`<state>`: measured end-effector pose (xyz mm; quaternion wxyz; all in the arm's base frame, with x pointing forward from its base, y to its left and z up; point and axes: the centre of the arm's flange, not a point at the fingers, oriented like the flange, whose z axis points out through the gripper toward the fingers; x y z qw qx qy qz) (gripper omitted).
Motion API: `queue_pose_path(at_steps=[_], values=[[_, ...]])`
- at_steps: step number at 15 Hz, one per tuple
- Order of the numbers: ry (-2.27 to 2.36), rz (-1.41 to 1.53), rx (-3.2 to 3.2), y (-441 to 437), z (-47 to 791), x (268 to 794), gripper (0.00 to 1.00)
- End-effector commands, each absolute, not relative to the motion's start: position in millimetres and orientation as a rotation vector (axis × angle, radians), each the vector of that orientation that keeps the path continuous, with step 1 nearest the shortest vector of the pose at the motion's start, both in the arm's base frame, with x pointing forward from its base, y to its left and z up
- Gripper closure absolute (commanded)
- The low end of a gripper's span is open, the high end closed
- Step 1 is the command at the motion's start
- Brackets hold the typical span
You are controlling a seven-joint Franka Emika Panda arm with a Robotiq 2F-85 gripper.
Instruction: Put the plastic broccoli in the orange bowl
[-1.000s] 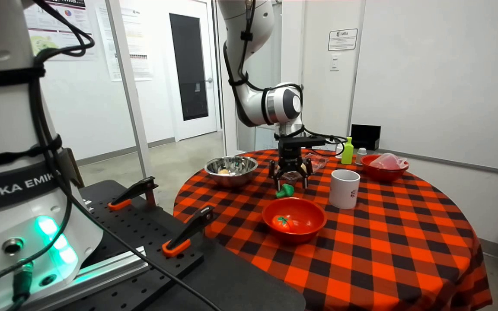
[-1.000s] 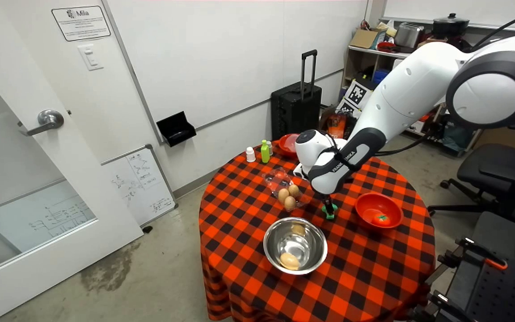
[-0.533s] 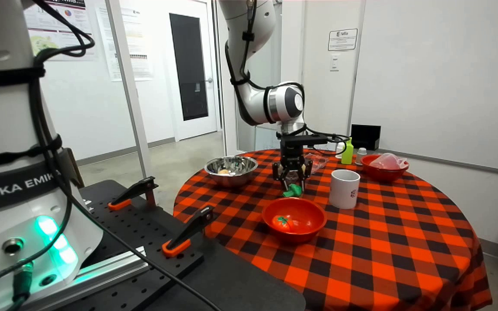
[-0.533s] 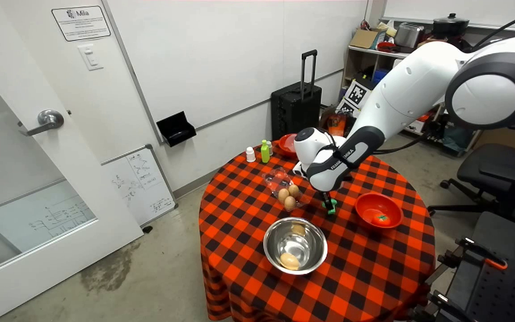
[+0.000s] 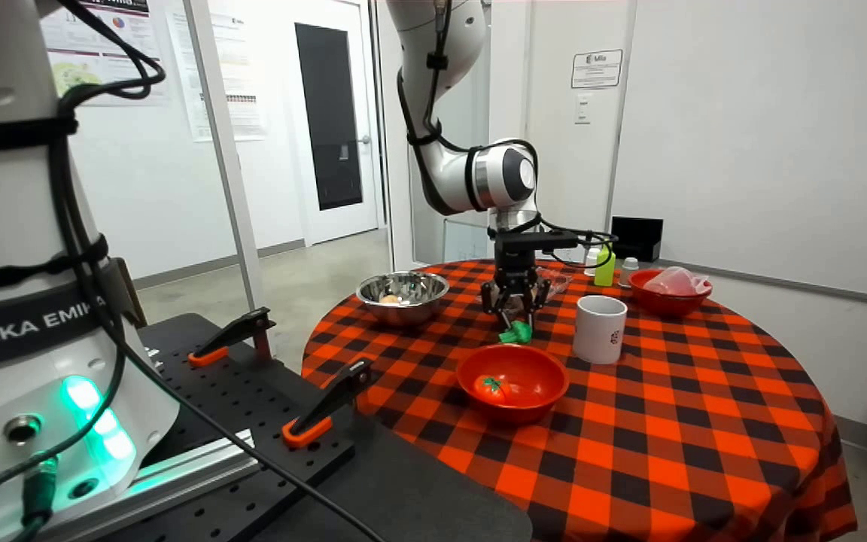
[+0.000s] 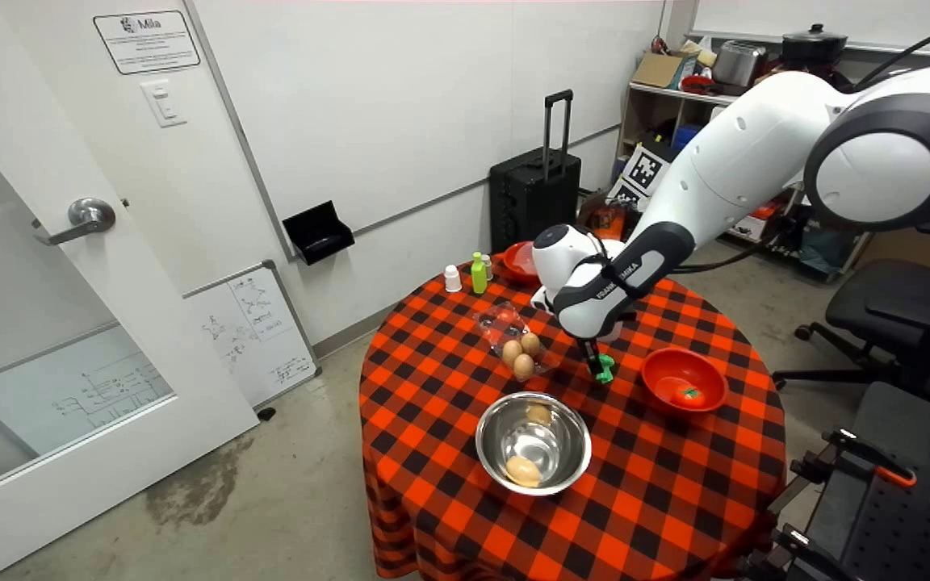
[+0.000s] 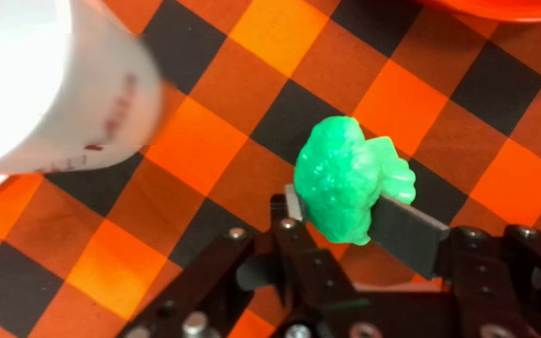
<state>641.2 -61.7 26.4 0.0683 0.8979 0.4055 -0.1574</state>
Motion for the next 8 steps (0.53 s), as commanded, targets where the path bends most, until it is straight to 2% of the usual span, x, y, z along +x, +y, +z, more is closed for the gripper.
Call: queue_pose_path(at_steps=[1, 8], values=[[1.190, -0.481, 2.757, -87, 67, 644, 0.86], [1.297, -0.503, 2.940, -158, 165, 621, 0.86]])
